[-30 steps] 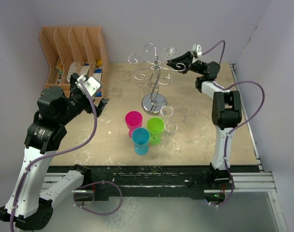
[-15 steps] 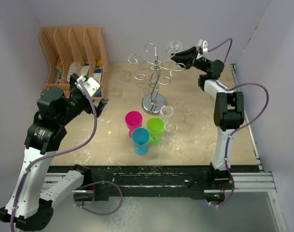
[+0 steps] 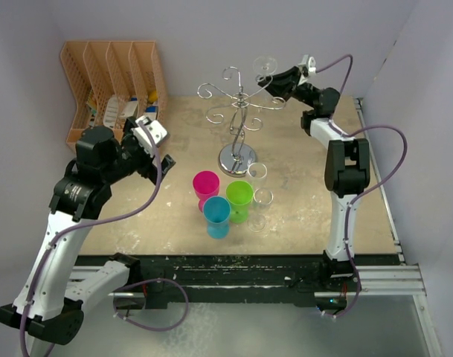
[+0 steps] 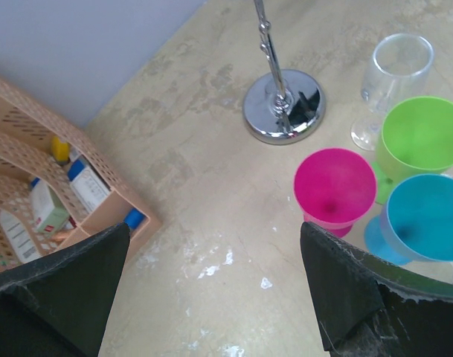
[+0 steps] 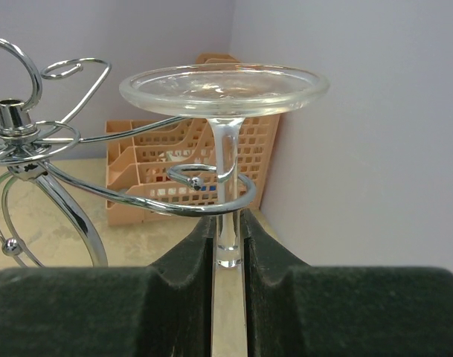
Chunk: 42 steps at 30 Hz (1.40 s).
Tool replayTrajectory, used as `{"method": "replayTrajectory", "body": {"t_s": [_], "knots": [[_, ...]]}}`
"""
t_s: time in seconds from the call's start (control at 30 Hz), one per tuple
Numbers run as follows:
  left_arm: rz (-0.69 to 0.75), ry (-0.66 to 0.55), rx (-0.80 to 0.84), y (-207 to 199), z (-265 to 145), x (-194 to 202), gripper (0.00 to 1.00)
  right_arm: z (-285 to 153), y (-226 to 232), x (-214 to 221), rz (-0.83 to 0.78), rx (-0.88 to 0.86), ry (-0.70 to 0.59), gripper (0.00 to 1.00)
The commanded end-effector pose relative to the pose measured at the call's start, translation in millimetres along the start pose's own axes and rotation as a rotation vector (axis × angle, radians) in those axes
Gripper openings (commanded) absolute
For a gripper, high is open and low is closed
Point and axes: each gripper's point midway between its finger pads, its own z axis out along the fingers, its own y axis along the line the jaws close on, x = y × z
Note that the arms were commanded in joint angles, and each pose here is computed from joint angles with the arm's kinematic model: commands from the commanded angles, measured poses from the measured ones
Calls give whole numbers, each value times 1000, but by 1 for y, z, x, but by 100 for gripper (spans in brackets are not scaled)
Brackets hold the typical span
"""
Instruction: Place the wine glass upside down on the wine glass rack
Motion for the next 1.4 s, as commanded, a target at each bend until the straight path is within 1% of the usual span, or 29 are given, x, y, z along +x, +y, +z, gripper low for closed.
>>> {"method": "replayTrajectory", "body": {"t_s": [0.0, 0.2, 0.23, 0.27, 0.3, 0.33, 0.37, 0.43, 0.53, 0.57, 0.63, 0.67, 0.7, 0.73, 0.93, 1.0, 1.1, 1.17, 1.23, 1.3, 1.33, 1.37], "knots": [[1, 13, 89, -13, 3, 3, 99, 16, 6, -25, -75, -33, -48, 0], [-5, 45, 112, -16, 8, 12, 99, 18, 17, -19, -75, -67, -29, 0], [-8, 52, 118, -17, 9, 13, 99, 17, 18, -19, -72, -65, -30, 2], [-10, 57, 122, -17, 10, 15, 99, 17, 19, -19, -69, -63, -30, 5], [-11, 57, 127, -18, 11, 14, 99, 16, 20, -20, -71, -60, -32, 12], [-11, 58, 132, -18, 11, 14, 99, 14, 20, -21, -74, -56, -34, 21], [-11, 59, 138, -19, 12, 14, 99, 14, 21, -23, -78, -52, -36, 26], [-8, 66, 155, -21, 12, 16, 99, 11, 20, -27, -82, -40, -44, 28], [-3, 78, 193, -27, 12, 16, 99, 4, 14, -34, -72, -9, -54, 42], [-1, 80, 200, -28, 11, 17, 99, 2, 13, -37, -76, -3, -55, 45], [5, 75, 221, -32, 9, 16, 99, -4, 10, -40, -82, 18, -58, 48], [9, 75, 235, -34, 8, 15, 99, -7, 9, -43, -86, 25, -58, 54], [12, 77, 252, -36, 7, 13, 99, -9, 9, -47, -93, 31, -61, 91], [13, 81, 261, -36, 6, 11, 99, -12, 8, -48, -94, 38, -61, 99], [46, 106, 322, -44, -5, 6, 99, -33, 6, -58, -110, 126, -74, 100], [62, 117, 342, -47, -8, 2, 99, -43, 3, -65, -121, 195, -96, 100], [103, 198, 407, -62, -11, 6, 99, -62, -3, -77, -117, 338, -109, 100], [139, 246, 448, -75, -11, 7, 99, -81, -10, -88, -114, 514, -125, 100], [141, 250, 492, -85, -11, -2, 99, -107, -11, -97, -93, 707, -122, 100], [145, 241, 551, -99, -8, -17, 99, -136, -19, -98, 12, 928, -102, 100], [154, 238, 570, -106, -6, -26, 99, -150, -20, -97, 64, 1028, -76, 100], [162, 232, 575, -111, -2, -34, 99, -169, -23, -92, 116, 1154, -21, 100]]}}
